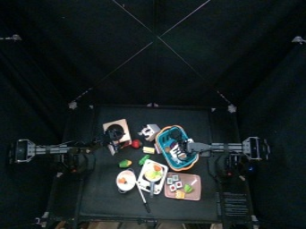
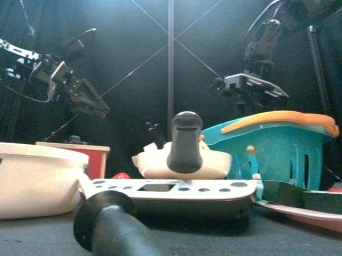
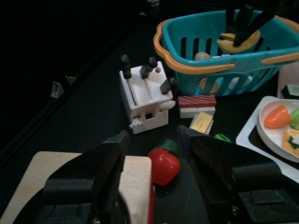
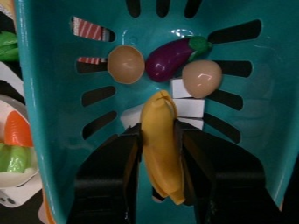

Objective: Place banana on plate

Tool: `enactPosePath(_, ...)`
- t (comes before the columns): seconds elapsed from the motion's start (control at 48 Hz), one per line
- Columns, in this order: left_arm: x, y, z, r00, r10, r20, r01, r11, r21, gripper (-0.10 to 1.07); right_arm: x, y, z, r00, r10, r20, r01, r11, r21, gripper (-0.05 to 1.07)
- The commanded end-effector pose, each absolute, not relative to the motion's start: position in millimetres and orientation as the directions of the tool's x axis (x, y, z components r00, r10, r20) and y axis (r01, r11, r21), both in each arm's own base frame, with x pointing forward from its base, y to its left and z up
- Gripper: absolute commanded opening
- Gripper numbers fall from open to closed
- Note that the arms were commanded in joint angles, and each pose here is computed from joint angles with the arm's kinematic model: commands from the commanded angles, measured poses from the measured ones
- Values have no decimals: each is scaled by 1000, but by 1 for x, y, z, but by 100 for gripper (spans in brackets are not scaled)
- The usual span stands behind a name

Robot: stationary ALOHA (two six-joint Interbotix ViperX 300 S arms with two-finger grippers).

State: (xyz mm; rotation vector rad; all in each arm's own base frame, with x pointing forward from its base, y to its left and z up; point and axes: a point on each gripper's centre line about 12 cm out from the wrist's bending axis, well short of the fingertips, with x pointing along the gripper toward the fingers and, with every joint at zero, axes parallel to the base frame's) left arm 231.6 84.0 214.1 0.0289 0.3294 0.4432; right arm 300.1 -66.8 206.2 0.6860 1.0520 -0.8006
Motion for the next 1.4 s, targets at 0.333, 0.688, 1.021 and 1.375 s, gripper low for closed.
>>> enactPosePath(0.333,234,84,217,855,421,-304,-413,906,95,87,243,39,249,601,-22,-799,483,806,342,67)
enactPosePath(0.688,234,83,217,856,419,-303,-409,907,99,87,208,68,190,574,128,-808,382,832,403,67)
enactPosePath(1.021,232,83,214,853,418,-312,-408,907,101,87,207,67,165,490,108,-865,446,821,356,71)
enactPosePath(1.375,233,83,215,855,418,-308,-406,908,105,87,216,68,178,520,116,-846,445,809,384,90)
